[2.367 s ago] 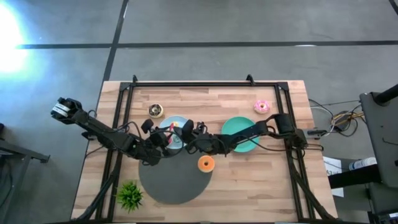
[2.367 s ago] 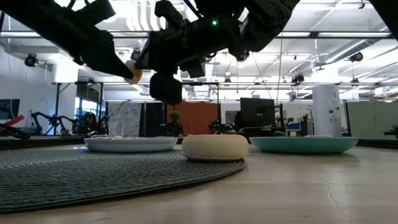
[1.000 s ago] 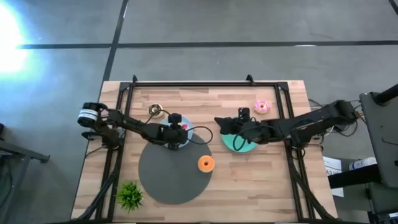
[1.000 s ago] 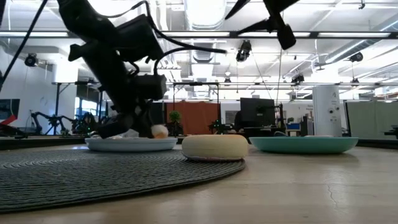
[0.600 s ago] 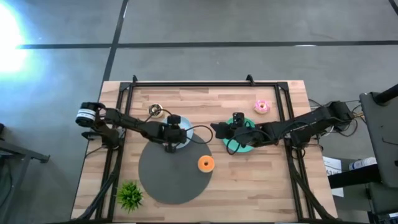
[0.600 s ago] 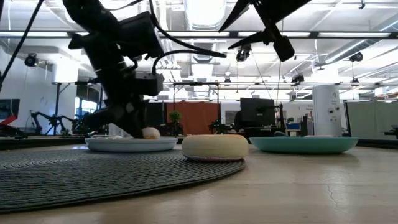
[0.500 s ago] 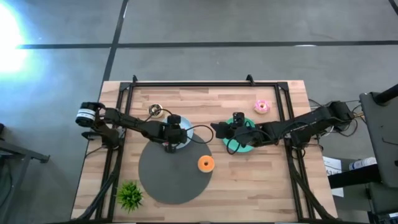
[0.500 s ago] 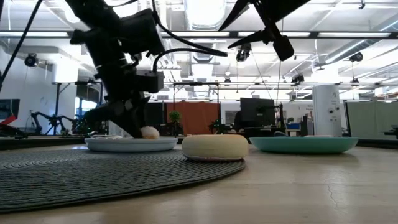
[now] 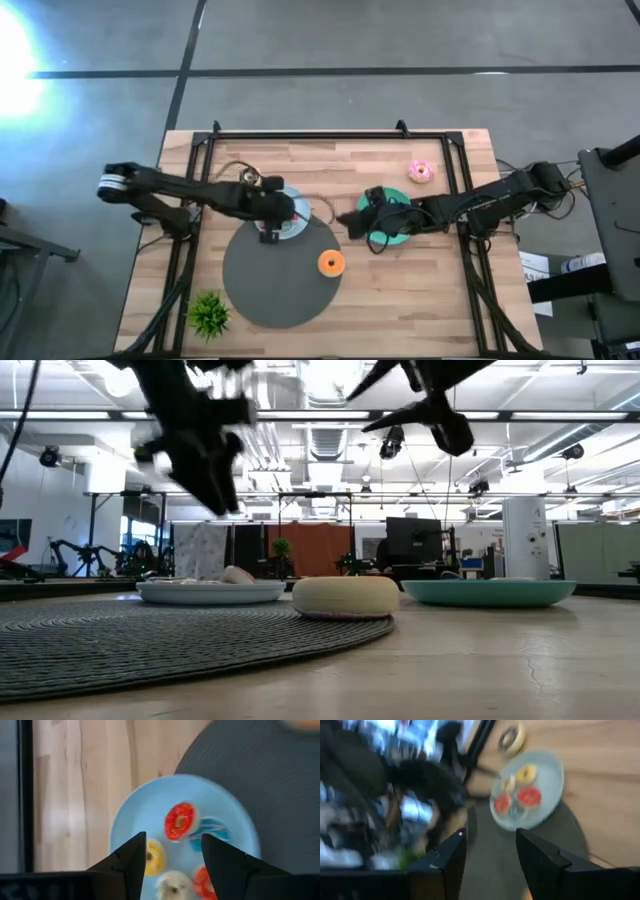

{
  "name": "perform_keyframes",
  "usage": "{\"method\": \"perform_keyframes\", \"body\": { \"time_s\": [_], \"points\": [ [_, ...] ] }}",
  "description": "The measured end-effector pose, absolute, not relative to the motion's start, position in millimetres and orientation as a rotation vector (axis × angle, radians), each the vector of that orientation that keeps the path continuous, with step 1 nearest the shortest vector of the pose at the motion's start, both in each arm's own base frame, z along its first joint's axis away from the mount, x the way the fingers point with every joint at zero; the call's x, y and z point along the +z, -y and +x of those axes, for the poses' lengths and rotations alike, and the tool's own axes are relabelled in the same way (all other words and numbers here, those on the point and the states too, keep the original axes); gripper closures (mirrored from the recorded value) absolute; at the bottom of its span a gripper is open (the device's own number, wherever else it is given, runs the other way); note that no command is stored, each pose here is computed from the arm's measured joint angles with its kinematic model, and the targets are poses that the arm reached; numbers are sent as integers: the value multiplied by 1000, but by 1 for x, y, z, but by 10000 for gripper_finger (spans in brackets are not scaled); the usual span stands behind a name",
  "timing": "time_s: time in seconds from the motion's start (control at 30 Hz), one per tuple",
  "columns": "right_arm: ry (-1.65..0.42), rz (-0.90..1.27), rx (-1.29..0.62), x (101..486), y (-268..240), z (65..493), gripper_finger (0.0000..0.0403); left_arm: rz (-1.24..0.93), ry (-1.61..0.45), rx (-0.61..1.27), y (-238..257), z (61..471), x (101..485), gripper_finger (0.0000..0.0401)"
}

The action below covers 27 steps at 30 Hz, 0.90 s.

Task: Pick & Place donuts
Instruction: Put the big purple donut on the blue plate

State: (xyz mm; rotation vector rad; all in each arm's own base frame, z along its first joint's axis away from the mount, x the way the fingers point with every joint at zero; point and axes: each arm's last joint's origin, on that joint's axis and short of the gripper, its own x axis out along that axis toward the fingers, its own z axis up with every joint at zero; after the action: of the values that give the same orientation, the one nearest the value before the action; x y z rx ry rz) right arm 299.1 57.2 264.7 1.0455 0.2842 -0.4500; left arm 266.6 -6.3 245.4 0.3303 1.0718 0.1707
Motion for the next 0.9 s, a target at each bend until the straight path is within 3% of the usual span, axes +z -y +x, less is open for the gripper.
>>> {"method": "perform_keyframes", "body": {
  "time_s": [0.17, 0.37, 0.63, 0.9],
  "points": [
    [-519, 820, -245, 246, -85, 300, 244, 208, -869, 81, 24, 235, 288, 236],
    [-776, 611, -99, 215, -123, 323, 259, 210, -737, 92, 44, 208, 308, 236],
    [-1031, 82, -167, 195, -172, 354, 258, 191, -751, 166, 48, 202, 299, 236],
    [-1053, -117, -178, 182, -189, 381, 231, 171, -781, 181, 49, 200, 289, 237]
  ]
}}
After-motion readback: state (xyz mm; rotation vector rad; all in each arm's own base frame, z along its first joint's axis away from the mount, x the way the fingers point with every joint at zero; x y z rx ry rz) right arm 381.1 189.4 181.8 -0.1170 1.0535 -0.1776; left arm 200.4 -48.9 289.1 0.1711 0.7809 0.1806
